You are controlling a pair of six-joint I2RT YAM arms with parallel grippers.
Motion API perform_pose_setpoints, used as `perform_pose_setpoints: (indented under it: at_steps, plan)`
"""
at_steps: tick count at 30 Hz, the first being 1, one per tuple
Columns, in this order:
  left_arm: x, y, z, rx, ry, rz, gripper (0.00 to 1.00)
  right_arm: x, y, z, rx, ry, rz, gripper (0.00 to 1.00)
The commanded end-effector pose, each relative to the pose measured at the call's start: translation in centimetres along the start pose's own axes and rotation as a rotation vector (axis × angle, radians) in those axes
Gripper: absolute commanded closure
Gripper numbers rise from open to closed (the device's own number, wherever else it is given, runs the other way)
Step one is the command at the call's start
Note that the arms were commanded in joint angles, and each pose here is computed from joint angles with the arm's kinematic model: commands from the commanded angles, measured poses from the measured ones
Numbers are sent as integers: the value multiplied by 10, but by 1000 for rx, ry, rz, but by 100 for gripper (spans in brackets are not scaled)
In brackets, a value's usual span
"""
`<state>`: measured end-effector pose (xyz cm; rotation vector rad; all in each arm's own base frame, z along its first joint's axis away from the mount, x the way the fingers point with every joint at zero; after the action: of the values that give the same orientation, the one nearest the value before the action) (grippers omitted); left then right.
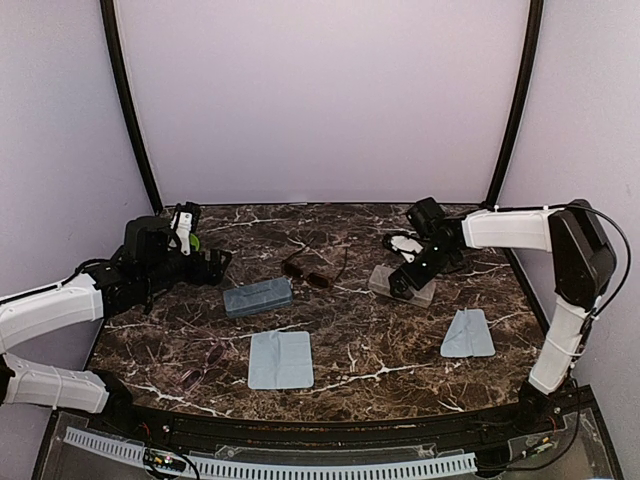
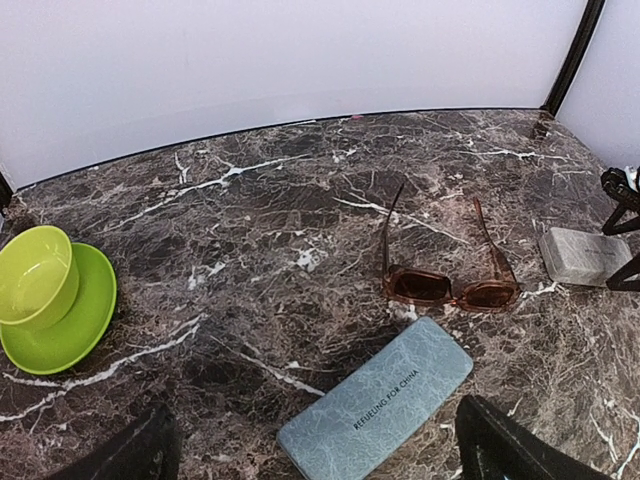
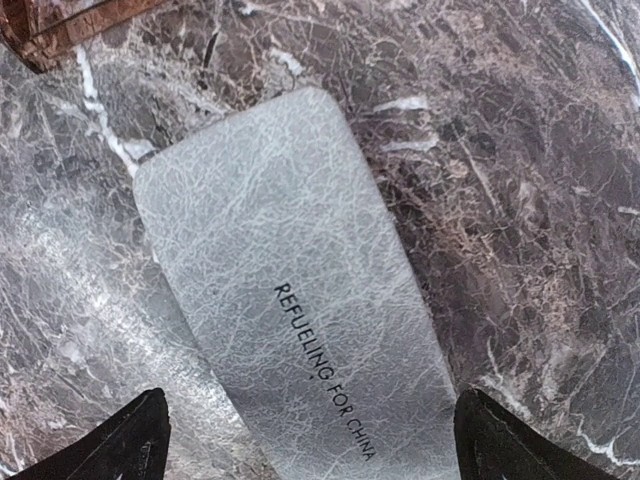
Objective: Organize the sunglasses
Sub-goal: Pick up the sunglasses case from the center of the board.
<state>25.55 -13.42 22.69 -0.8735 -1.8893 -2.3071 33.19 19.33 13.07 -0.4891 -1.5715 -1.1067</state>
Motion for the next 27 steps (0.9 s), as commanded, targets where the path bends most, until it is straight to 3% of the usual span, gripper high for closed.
perform_pose_setpoints:
  at_steps: [1,19,27]
  plan:
    - [5,13,0,-13,2,-49,2,-5,0,2,40,-5,35,0]
    - [5,11,0,0,-1,-40,2,-20,-1,-9,64,-109,90,0]
    - [7,11,3,10,27,-55,2,-23,1,-3,67,-62,126,8]
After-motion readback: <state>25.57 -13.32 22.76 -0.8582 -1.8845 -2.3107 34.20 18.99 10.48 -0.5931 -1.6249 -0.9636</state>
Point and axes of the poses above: each gripper's point midway between its finger pads, its own x axis back along the fingers, its own z axis along the line the jaws close on, y = z × x, the point moved 8 cm from there along x, back along the fingers, and after that the axes turned 12 degrees about -x, right-handed, at the moved point
